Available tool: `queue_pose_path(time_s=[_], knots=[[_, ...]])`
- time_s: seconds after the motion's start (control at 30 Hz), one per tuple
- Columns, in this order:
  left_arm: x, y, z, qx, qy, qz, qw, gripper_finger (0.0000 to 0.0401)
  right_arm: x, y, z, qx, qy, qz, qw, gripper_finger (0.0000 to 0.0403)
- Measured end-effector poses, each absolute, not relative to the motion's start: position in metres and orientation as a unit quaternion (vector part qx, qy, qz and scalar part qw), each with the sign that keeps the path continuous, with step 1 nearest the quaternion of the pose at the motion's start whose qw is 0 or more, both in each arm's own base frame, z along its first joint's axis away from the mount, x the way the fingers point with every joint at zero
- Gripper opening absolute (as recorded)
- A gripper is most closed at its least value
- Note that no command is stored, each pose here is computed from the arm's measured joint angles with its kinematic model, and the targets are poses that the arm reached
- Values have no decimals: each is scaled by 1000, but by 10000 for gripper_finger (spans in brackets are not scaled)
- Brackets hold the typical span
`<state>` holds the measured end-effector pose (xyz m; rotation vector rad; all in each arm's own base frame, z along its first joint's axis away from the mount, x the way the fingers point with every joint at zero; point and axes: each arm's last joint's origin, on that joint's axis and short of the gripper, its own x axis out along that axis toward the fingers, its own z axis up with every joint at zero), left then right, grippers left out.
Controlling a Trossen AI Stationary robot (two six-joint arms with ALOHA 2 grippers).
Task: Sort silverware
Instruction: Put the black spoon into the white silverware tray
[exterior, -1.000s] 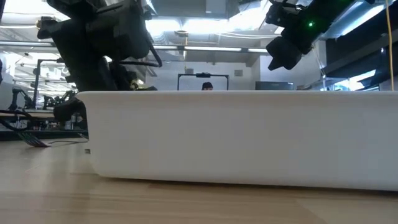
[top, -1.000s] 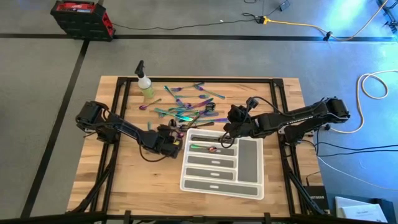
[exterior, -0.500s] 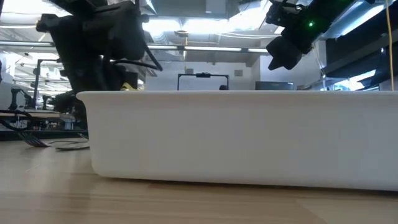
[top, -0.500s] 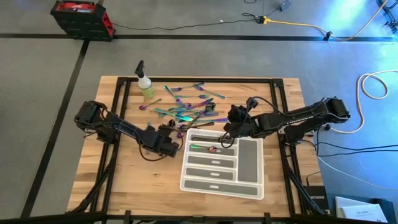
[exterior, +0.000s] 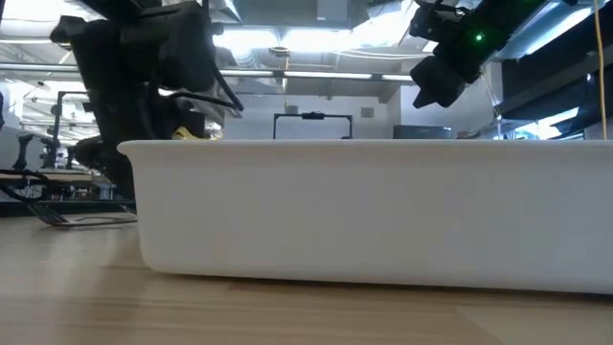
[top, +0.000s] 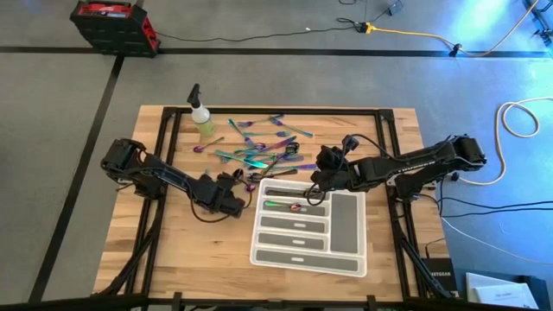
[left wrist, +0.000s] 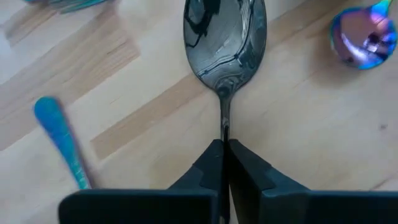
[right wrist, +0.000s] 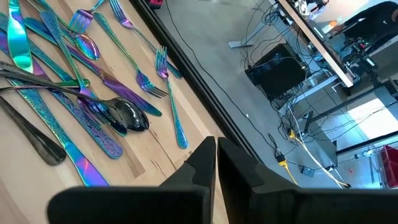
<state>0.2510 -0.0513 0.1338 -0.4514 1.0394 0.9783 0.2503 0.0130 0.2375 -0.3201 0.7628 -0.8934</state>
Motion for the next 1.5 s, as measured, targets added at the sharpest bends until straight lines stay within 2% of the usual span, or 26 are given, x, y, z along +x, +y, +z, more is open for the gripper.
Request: queue_pose_path(time_s=[0.2, 0.3, 0.4, 0.5, 0.67, 0.8, 1.03, 1.3, 1.5], knots=[[237, -50, 157, -196, 475, 438, 738, 1, 250, 13, 237, -155, 361, -418, 819, 0], [228, -50, 176, -201, 457, 426, 754, 0, 251, 13, 238, -175, 369, -408, 816, 0], [220, -49, 200, -216, 412, 411, 784, 0, 252, 13, 239, -176, 366, -407, 818, 0], [215, -52, 222, -199, 373, 359, 832, 0, 254, 12, 240, -167, 355, -411, 823, 0], [223, -58, 253, -139, 288, 255, 912, 0, 249, 11, 253, -169, 323, -429, 826, 0], [241, -60, 267, -60, 230, 196, 951, 0, 238, 9, 273, -143, 276, -449, 838, 0], [278, -32, 254, 32, 227, 149, 962, 0, 216, 6, 301, -91, 214, -450, 862, 0], [331, 14, 214, 44, 177, 56, 982, 0, 191, 13, 322, -44, 162, -425, 889, 0], [372, 33, 181, 56, 206, -1, 977, 0, 184, 18, 321, -38, 167, -411, 896, 0]])
